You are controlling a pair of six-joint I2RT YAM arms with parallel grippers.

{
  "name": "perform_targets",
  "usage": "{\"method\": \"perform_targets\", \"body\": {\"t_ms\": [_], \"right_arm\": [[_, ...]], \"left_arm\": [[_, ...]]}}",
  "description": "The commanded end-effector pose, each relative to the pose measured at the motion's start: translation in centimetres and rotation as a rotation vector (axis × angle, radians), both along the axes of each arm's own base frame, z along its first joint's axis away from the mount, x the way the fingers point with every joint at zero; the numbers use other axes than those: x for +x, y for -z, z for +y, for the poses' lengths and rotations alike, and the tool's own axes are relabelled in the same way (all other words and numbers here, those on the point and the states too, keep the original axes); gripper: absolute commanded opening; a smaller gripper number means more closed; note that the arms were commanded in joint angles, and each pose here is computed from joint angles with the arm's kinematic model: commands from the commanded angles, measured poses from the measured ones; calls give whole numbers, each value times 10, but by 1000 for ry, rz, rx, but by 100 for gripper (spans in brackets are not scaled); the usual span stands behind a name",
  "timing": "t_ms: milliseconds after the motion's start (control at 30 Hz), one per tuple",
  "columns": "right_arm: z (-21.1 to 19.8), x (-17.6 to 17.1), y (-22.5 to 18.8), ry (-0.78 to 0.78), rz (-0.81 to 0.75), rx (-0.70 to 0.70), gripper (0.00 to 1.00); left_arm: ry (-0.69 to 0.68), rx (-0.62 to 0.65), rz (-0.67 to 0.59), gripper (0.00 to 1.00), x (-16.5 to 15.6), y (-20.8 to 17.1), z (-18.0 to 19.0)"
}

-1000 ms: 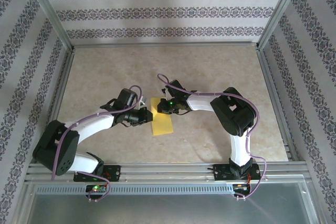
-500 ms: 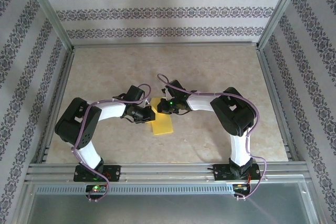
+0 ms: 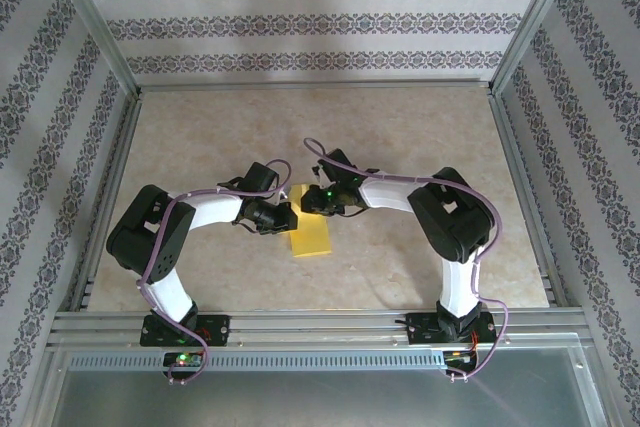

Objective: Fold a paper plane with a square sheet of paper (fold left side to right side)
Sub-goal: Hold the square sheet of paper at the center of the table.

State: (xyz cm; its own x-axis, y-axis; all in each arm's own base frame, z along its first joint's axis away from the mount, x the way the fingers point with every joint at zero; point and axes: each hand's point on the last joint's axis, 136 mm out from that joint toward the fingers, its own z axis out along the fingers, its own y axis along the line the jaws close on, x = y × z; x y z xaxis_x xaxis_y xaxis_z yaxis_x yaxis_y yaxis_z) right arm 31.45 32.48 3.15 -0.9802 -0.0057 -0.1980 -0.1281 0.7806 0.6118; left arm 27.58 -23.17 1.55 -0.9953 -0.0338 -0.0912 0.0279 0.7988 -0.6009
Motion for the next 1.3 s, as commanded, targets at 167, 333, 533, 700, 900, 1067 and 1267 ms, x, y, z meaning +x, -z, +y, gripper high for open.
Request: {"method": "perform_targets", "body": {"t_ms": [167, 333, 533, 700, 900, 1067, 1267], "right_arm": [[-24, -20, -28, 7, -19, -24, 16], [-14, -55, -14, -21, 71, -3, 0], [-8, -77, 13, -48, 120, -66, 0], [-14, -84, 31, -53, 137, -128, 0], [-28, -94, 47, -65, 165, -201, 0], [-33, -98, 53, -76, 171, -234, 0], [-35, -96, 53, -85, 160, -266, 0]], "left_arm": [[1, 100, 57, 13, -14, 23, 12], [3, 96, 52, 13, -12, 19, 10], [4, 85, 44, 13, -8, 13, 7], [5, 67, 23, 14, -3, 2, 3], [3, 25, -39, 17, 12, -24, -6], [-18, 5, -55, 18, 22, -24, -8], [-32, -10, -61, 16, 29, -11, -10]]}}
